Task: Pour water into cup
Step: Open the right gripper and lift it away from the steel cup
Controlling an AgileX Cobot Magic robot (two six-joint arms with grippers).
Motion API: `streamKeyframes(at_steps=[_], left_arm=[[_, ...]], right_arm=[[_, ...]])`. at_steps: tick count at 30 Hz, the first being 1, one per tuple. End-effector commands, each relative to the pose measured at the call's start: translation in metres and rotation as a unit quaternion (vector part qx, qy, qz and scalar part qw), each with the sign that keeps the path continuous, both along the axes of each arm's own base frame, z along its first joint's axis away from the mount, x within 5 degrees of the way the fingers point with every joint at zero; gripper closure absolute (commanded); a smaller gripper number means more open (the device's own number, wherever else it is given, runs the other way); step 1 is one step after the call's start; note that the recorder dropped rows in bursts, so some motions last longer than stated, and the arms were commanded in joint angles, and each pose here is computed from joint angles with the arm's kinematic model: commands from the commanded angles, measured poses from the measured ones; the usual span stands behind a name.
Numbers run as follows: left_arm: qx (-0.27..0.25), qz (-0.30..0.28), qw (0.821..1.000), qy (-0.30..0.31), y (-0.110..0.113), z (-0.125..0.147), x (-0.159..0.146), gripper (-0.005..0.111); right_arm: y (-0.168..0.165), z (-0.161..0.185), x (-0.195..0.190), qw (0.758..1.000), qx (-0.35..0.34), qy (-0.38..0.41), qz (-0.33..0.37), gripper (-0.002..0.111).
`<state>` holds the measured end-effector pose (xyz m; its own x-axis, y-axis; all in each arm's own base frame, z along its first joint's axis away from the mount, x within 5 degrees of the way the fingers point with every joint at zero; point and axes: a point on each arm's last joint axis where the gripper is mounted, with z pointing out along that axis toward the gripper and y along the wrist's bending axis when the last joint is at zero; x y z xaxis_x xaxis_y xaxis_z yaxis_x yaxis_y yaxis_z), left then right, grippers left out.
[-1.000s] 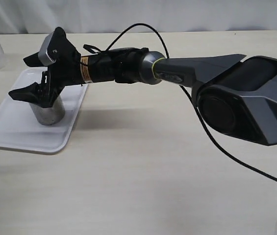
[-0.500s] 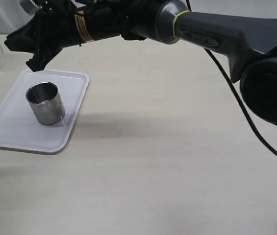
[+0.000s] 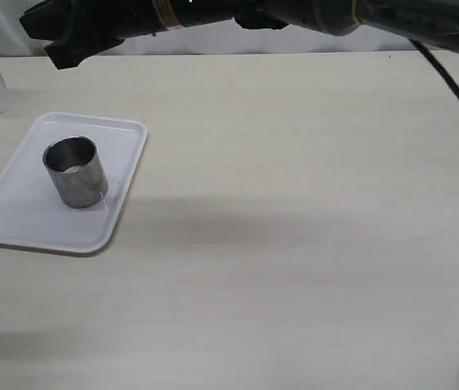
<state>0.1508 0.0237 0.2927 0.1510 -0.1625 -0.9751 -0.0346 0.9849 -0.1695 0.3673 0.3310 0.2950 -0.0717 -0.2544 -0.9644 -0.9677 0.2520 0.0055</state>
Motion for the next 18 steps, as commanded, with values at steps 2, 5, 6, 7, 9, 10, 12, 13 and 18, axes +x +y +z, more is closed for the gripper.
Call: streamKeyframes(at_steps=[2,5,6,7,9,10,12,13,18], left_arm=[[-0.010,0.004,1.000,-0.021,-0.003,0.007,-0.014,0.002],[-0.032,-0.003,0.999,-0.029,-0.005,0.008,-0.019,0.002],[-0.027,-0.011,0.999,-0.031,-0.007,0.009,-0.021,0.002],[-0.018,-0.019,0.999,-0.032,-0.009,0.009,-0.023,0.002],[-0.004,-0.038,0.999,-0.034,-0.014,0.011,-0.026,0.002],[-0.009,-0.045,0.998,-0.034,-0.016,0.011,-0.028,0.002],[-0.013,-0.056,0.998,-0.035,-0.019,0.012,-0.031,0.002],[-0.016,-0.058,0.997,-0.039,-0.019,0.013,-0.032,0.002],[-0.024,-0.077,0.995,-0.057,-0.024,0.017,-0.040,0.002]], right_arm=[[-0.025,0.007,-0.020,0.998,-0.032,-0.040,-0.030,0.104],[-0.038,0.012,-0.037,0.997,-0.033,-0.059,-0.030,0.104],[-0.044,0.016,-0.044,0.997,-0.027,-0.064,-0.040,0.104],[-0.048,0.018,-0.048,0.996,-0.024,-0.068,-0.049,0.104],[-0.059,0.025,-0.059,0.995,-0.014,-0.079,-0.066,0.104],[-0.064,0.027,-0.064,0.994,-0.012,-0.085,-0.073,0.104],[-0.074,0.034,-0.077,0.992,-0.006,-0.098,-0.080,0.104],[-0.079,0.037,-0.084,0.992,-0.004,-0.100,-0.080,0.104],[-0.102,0.054,-0.116,0.990,0.007,-0.117,-0.082,0.104]])
